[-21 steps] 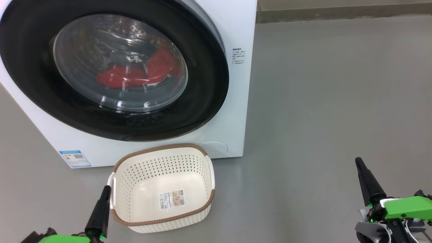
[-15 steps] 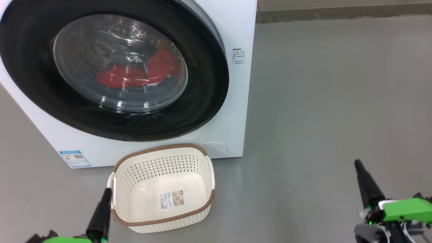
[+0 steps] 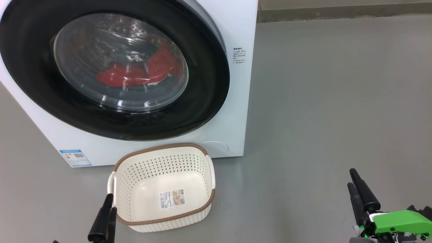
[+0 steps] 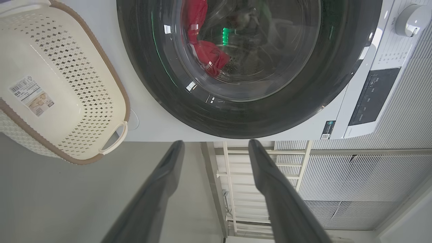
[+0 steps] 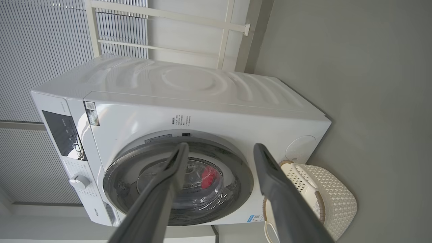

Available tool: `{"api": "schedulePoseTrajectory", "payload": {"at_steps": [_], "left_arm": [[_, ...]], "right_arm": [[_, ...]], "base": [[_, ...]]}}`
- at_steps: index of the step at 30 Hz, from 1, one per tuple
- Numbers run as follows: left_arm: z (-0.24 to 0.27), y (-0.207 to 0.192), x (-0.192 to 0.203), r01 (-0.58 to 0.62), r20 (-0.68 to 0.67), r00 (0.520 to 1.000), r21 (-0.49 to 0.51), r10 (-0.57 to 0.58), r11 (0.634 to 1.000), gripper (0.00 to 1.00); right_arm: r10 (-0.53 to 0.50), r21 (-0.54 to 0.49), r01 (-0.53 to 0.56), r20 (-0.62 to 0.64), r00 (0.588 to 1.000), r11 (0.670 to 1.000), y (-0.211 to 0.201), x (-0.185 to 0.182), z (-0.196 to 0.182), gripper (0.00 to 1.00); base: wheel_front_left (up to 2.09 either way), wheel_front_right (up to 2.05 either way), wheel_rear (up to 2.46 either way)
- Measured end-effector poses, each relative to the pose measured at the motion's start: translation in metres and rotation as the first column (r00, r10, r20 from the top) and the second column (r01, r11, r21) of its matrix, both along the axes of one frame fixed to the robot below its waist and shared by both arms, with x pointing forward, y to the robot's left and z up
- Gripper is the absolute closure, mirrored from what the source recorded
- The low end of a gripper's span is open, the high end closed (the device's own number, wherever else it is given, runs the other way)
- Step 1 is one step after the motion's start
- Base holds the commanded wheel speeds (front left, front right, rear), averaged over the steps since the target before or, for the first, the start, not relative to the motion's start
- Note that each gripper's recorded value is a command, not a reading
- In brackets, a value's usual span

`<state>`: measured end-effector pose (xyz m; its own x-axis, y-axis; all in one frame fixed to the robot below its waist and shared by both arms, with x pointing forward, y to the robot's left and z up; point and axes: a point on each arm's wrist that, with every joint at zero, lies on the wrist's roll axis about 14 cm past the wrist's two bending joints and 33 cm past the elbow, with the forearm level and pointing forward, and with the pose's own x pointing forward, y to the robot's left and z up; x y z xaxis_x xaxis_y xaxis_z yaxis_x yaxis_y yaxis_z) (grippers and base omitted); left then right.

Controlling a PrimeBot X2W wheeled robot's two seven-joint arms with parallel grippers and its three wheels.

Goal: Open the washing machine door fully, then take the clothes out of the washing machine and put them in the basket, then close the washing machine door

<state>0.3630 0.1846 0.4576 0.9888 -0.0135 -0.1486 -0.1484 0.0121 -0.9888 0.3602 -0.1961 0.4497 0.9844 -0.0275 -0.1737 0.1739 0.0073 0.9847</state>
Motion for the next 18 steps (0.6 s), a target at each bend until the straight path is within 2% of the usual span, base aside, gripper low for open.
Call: {"api": "schedulePoseTrajectory", "payload": {"at_steps": [7,18], "left_arm": [[0.0004,0.0028,-0.0002,0.001,-0.001,1.000,0.092,-0.001,0.996,0.00],[0.0024,0.0050,-0.0002,0.013,0.000,1.000,0.258,-0.013,0.966,0.00]], "right_arm": [[0.015,-0.083,-0.016,-0.010,1.000,0.996,0.0020,0.0006,-0.0013,0.00],[0.039,-0.196,-0.042,-0.019,0.999,0.980,0.0061,0.0019,-0.0019,0.00]], "base": [[0.00,0.00,0.00],[0.00,0.00,0.00]]}}
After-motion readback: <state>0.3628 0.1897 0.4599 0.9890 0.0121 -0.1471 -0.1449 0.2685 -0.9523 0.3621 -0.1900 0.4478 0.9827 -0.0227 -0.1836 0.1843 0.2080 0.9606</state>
